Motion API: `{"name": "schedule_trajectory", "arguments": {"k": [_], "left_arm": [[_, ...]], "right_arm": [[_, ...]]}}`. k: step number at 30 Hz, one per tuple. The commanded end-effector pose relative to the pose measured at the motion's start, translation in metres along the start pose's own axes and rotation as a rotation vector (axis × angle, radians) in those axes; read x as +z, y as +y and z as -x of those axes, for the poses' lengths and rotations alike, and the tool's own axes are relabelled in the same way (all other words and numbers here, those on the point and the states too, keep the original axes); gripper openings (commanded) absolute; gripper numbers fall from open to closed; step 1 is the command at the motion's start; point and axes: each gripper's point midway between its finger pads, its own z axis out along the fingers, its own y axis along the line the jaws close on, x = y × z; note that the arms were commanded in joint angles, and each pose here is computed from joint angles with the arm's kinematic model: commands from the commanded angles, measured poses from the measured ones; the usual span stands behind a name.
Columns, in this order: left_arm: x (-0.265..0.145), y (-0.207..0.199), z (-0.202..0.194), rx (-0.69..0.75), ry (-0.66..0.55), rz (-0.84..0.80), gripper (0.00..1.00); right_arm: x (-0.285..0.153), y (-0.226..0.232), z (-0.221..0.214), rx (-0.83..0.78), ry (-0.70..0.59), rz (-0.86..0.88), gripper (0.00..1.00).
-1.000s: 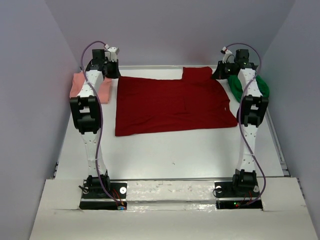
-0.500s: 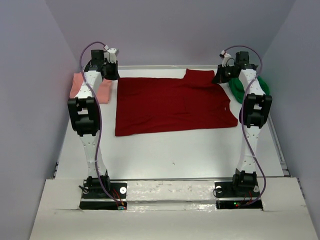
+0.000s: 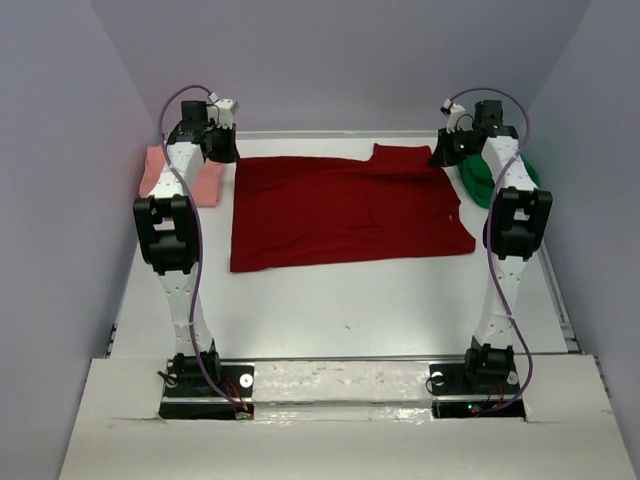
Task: Fold and stack the t-shirts
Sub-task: Fold the other side of the tshirt into a rectangle
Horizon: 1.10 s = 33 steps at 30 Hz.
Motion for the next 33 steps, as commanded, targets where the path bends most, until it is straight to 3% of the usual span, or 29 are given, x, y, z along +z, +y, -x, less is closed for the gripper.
{"name": "schedule_trajectory", "arguments": {"k": [1, 21, 33], "left_arm": [[-0.035, -0.01, 0.028, 0.034, -0.072, -0.013, 0.0], [-0.055, -0.014, 0.028, 0.049, -0.06, -0.042, 0.0], [-0.073, -0.037, -0.026, 0.082, 0.092, -0.175, 0.0]], "right_arm": [[-0.03, 0.01, 0.033, -0.096, -0.058, -0.054, 0.0], [-0.04, 0.019, 0.008, -0.101, 0.029, -0.047, 0.0], [-0.045, 0.026, -0.015, -0.081, 0.101, -0.034, 0.0]]}}
